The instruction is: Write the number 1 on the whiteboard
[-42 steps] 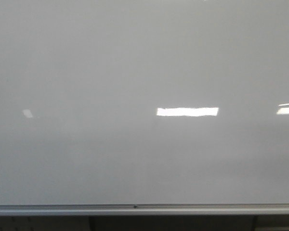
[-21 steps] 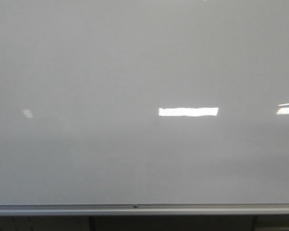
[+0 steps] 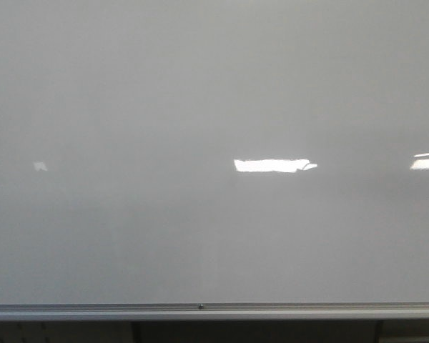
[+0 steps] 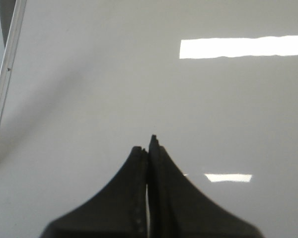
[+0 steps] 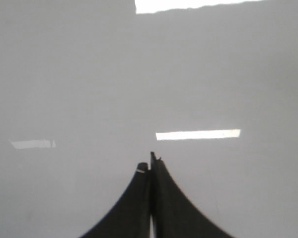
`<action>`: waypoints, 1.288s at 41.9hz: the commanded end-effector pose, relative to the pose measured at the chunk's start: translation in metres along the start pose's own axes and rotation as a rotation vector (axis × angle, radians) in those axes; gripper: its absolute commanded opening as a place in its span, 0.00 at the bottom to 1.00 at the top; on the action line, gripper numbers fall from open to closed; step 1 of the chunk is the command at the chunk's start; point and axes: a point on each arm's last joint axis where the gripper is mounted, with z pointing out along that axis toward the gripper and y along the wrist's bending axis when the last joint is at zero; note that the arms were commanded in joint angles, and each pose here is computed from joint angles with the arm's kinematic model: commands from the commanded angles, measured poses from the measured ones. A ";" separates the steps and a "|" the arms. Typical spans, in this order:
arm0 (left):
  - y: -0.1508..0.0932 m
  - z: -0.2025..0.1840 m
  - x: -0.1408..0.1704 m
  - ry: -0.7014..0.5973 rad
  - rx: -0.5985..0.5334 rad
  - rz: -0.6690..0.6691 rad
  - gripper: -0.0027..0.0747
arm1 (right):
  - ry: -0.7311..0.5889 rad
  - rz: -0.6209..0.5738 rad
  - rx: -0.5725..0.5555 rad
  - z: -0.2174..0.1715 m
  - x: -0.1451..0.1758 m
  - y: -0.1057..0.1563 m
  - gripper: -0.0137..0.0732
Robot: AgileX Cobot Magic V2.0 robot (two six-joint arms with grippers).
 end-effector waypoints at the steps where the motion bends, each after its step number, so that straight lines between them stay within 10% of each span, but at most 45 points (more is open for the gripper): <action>1: 0.001 0.010 -0.032 0.046 -0.002 0.020 0.01 | -0.005 -0.008 -0.006 0.004 -0.039 0.006 0.09; 17: 0.002 0.050 -0.038 0.279 0.001 0.058 0.03 | 0.156 0.008 0.003 0.040 -0.055 0.006 0.11; 25: 0.002 0.050 -0.038 0.278 0.001 0.058 0.70 | 0.162 0.008 0.002 0.040 -0.054 0.006 0.57; 29: 0.002 0.050 -0.038 0.278 0.001 0.058 0.85 | 0.162 0.008 0.002 0.040 -0.054 0.006 0.73; 54: 0.005 0.153 0.010 0.729 0.039 0.208 0.83 | 0.163 0.008 0.002 0.040 -0.054 0.007 0.79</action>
